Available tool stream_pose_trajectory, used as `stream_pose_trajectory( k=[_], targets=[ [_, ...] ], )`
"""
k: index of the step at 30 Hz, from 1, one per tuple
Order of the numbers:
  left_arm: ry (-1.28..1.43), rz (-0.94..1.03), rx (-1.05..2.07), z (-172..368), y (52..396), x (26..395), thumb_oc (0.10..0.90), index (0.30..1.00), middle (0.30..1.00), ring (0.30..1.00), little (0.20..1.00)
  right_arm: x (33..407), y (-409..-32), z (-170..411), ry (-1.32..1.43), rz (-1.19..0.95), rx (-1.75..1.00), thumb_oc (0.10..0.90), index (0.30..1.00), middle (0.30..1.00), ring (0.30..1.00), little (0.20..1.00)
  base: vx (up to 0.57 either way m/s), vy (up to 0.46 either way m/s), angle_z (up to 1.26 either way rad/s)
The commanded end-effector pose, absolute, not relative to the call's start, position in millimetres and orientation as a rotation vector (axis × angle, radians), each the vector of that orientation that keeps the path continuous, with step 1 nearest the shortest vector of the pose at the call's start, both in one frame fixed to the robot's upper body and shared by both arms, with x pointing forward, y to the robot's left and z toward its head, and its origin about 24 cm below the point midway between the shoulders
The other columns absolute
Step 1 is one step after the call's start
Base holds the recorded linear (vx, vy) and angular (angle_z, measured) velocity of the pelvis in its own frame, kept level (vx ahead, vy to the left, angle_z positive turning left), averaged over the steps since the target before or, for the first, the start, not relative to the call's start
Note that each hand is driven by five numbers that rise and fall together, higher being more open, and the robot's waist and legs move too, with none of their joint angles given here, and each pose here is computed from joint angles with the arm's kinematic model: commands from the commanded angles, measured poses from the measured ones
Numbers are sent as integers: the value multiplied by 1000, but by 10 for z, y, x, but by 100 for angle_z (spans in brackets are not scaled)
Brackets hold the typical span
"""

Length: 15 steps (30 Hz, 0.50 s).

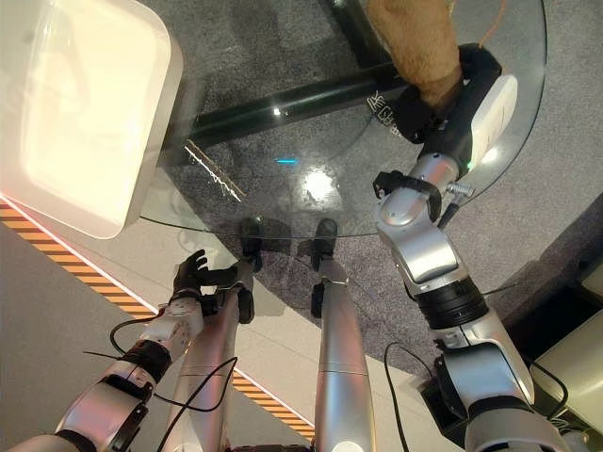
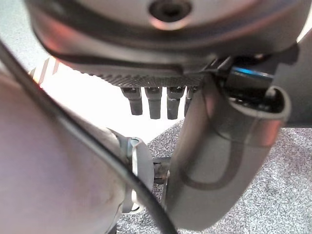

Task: Wipe the table with a cloth and put it in the basket.

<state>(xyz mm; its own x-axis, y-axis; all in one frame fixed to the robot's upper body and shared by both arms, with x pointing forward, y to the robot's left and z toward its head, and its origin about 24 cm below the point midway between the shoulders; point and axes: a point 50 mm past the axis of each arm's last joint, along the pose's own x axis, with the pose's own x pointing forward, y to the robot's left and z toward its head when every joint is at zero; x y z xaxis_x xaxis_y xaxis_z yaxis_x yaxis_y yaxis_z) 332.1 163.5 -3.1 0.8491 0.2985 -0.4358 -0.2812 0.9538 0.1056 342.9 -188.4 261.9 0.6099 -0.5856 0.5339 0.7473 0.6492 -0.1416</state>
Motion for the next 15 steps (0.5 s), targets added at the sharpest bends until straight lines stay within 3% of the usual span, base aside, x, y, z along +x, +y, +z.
stream_pose_trajectory(
  k=[1,15],
  targets=[
    [525,330,68,-205,1658,3194,800,900,900,900,900,3226,-2012,3070,-688,-933,-345,100,300,300,300,200,-4,7,5],
    [505,322,53,-37,1715,3352,800,900,900,900,900,3552,-1661,2969,-508,-557,-657,100,300,300,300,200,-1,4,2]
  ],
)
